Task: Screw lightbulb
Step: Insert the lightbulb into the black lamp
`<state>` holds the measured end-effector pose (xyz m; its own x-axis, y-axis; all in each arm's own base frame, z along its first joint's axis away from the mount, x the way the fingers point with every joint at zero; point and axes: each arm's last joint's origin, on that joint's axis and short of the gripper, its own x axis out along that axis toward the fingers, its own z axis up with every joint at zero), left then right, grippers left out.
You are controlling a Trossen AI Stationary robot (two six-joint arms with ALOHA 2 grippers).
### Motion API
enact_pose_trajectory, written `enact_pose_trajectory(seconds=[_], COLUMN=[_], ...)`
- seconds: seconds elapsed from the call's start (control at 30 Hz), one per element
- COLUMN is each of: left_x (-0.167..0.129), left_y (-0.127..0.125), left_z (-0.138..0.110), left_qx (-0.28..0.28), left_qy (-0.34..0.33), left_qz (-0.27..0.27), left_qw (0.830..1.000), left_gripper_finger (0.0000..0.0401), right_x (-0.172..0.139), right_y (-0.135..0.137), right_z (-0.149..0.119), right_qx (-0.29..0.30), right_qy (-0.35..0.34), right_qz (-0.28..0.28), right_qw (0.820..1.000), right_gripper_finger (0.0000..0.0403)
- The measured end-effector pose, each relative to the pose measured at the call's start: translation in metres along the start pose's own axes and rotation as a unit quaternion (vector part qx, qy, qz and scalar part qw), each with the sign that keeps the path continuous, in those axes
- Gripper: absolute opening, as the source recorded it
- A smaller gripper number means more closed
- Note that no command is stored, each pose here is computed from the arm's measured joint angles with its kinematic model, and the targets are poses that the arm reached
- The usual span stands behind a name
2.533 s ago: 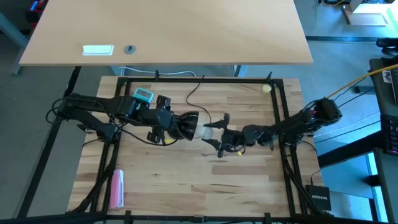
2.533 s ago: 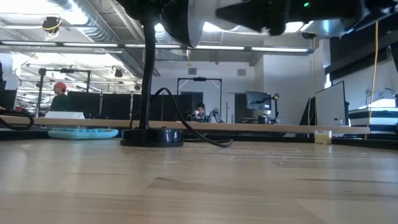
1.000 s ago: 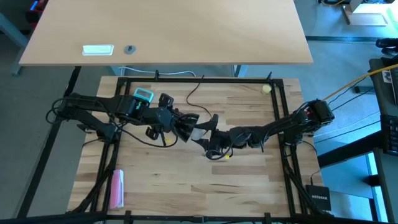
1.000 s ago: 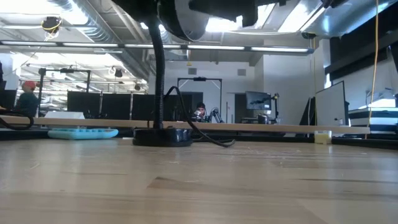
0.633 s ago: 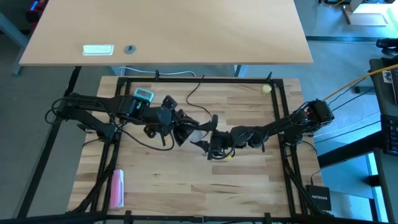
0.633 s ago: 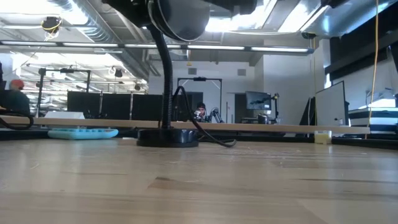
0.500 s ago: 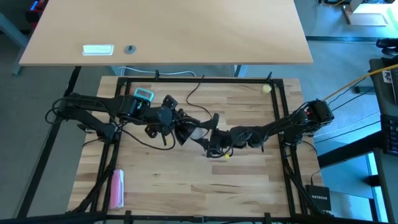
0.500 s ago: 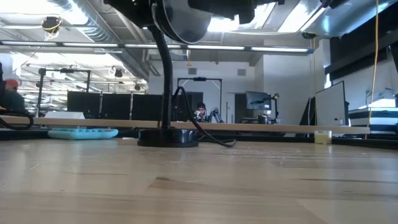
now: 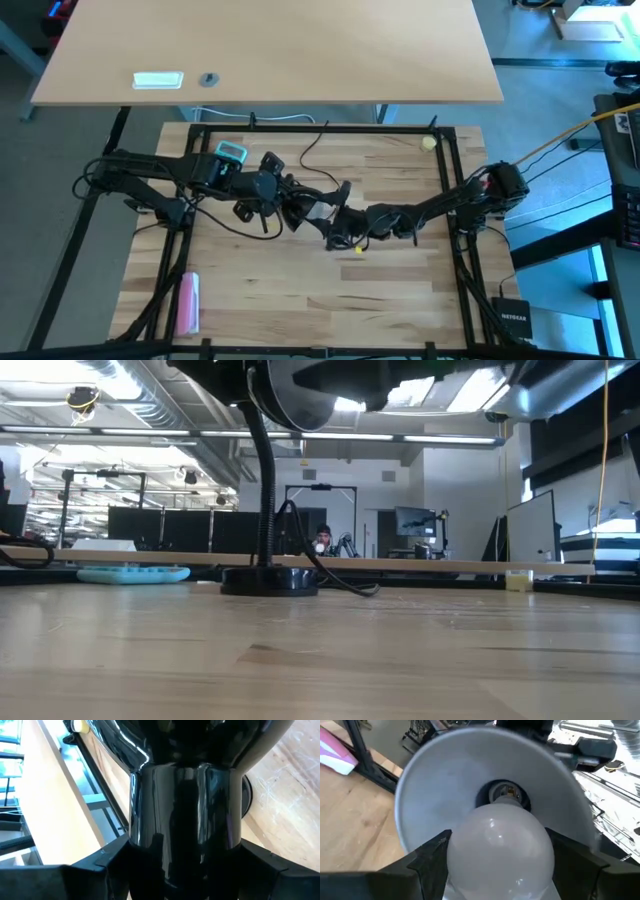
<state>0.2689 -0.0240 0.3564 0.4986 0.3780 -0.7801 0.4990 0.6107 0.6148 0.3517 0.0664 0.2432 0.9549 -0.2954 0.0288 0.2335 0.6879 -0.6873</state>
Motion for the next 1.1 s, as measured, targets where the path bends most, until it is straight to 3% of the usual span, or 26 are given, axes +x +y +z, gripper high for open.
enact_pose_trajectory(seconds=[0.4,0.73,0.87,1.1], left_x=[0.001,-0.001,-0.001,-0.001], left_y=[0.003,-0.001,-0.001,-0.002], left_z=[0.005,0.006,0.005,0.005], left_qx=[-0.059,-0.086,-0.099,-0.097], left_qy=[-0.024,-0.029,-0.028,-0.028], left_qz=[0.012,-0.001,-0.009,-0.015], left_qw=[0.998,0.996,0.995,0.995], left_gripper_finger=[0.0252,0.0253,0.0253,0.0253], right_x=[0.018,0.03,0.033,0.034], right_y=[0.006,-0.01,-0.014,-0.016], right_z=[0.004,-0.01,-0.015,-0.016], right_qx=[0.029,0.04,-0.01,-0.148], right_qy=[-0.015,-0.029,-0.035,-0.042], right_qz=[-0.014,0.001,0.005,0.003], right_qw=[0.999,0.999,0.999,0.988], right_gripper_finger=[0.028,0.028,0.028,0.028])
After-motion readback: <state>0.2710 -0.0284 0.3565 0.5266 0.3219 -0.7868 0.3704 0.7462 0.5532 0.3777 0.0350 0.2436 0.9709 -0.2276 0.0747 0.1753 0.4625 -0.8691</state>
